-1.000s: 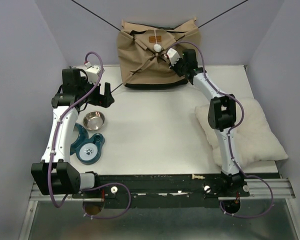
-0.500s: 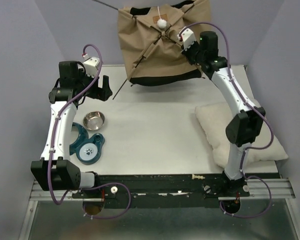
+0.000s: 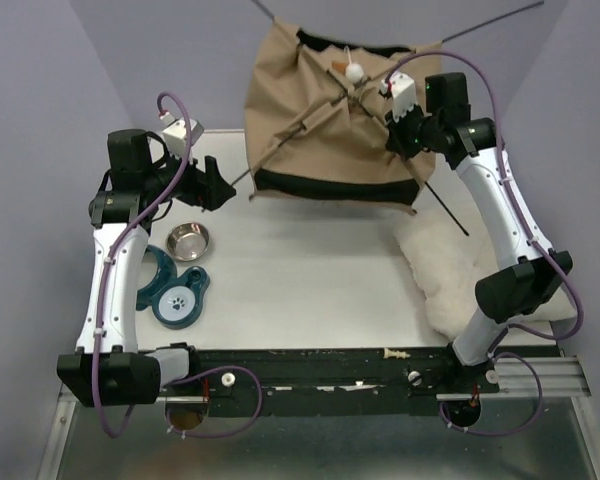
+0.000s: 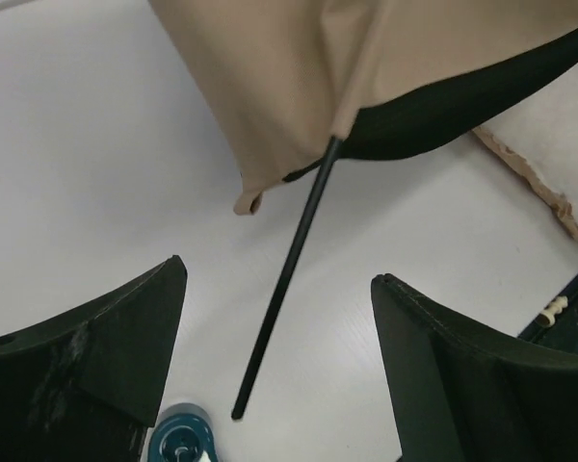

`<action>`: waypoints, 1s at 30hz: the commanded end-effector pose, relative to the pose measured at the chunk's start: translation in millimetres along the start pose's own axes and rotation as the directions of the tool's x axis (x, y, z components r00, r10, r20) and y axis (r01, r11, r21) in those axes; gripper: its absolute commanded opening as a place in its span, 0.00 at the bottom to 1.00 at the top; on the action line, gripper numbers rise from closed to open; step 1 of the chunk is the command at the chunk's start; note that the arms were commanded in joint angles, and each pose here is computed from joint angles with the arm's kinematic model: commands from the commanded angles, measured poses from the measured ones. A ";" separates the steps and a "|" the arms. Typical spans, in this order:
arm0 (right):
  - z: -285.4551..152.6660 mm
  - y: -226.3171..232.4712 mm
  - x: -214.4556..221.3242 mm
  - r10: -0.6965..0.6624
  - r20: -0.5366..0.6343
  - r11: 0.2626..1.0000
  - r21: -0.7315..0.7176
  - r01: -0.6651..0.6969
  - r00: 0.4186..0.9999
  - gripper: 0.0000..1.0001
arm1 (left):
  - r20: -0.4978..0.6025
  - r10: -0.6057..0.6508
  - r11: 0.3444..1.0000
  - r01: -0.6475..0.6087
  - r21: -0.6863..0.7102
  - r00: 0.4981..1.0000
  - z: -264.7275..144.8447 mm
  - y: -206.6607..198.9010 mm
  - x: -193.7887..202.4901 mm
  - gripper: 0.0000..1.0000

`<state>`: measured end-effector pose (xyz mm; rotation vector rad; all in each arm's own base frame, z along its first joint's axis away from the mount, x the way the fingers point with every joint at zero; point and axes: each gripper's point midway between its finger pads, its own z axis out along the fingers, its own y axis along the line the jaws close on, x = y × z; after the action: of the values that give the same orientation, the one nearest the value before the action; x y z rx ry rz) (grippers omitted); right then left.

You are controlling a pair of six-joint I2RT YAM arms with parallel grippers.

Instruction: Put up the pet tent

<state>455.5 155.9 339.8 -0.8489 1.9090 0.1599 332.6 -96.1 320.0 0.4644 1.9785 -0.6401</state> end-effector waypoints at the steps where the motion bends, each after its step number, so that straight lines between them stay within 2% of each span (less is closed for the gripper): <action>1: -26.6 33.8 64.3 0.118 -0.210 0.990 -0.048 -0.131 0.971 0.01 | -0.019 0.012 0.992 -0.009 0.124 1.000 -18.6 -37.6 23.1 0.91; 5: -31.0 45.4 101.0 0.124 -0.300 0.986 -0.069 -0.151 0.946 0.01 | -0.076 0.045 0.988 -0.034 0.152 0.996 -22.4 -42.3 49.8 0.92; 10: -26.9 53.5 149.7 0.162 -0.450 0.956 -0.148 -0.252 0.878 0.01 | -0.288 0.030 0.984 0.023 0.176 0.957 -14.9 -29.3 101.0 0.89; 11: -26.0 50.6 154.1 0.165 -0.466 0.954 -0.147 -0.260 0.870 0.04 | -0.332 0.005 0.982 0.058 0.181 0.943 -14.3 -29.2 112.6 0.87; 14: -32.6 47.7 150.1 0.134 -0.460 0.948 -0.200 -0.249 0.878 0.40 | -0.394 -0.016 0.972 0.107 0.211 0.919 -16.0 -34.2 134.9 0.84; 15: -36.8 48.6 144.3 0.103 -0.438 0.948 -0.228 -0.221 0.893 0.59 | -0.397 -0.033 0.972 0.122 0.201 0.917 -15.7 -34.4 137.9 0.84; 18: -53.5 55.0 117.2 0.009 -0.331 0.940 -0.319 -0.121 0.944 0.94 | -0.392 -0.082 0.972 0.161 0.174 0.916 -17.2 -37.2 145.3 0.85; 19: -57.9 57.2 107.5 -0.029 -0.294 0.935 -0.346 -0.078 0.955 0.99 | -0.386 -0.103 0.970 0.178 0.164 0.917 -17.8 -37.9 147.1 0.85; 22: -67.6 81.4 72.8 -0.166 -0.149 0.887 -0.454 0.082 0.975 1.00 | -0.344 -0.176 0.968 0.226 0.112 0.922 -22.1 -33.7 146.7 0.86; 24: -68.4 112.0 49.8 -0.264 -0.006 0.818 -0.530 0.221 0.965 1.00 | -0.300 -0.215 0.970 0.239 0.045 0.929 -25.9 -20.5 141.2 0.87; 26: -60.0 148.7 32.2 -0.357 0.131 0.737 -0.568 0.365 0.925 1.00 | -0.267 -0.266 0.961 0.277 0.004 0.926 -30.4 -9.5 135.8 0.87; 28: -49.7 199.5 18.0 -0.442 0.280 0.613 -0.599 0.515 0.852 0.99 | -0.253 -0.327 0.944 0.327 -0.042 0.911 -35.2 2.5 132.4 0.88; 30: -37.9 242.3 8.2 -0.466 0.388 0.514 -0.613 0.600 0.795 0.97 | -0.236 -0.385 0.923 0.380 -0.068 0.892 -39.1 12.4 128.8 0.88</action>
<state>306.1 240.1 296.9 -1.6367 1.6754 0.5076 240.9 -71.4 207.4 0.3129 2.3473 -0.8096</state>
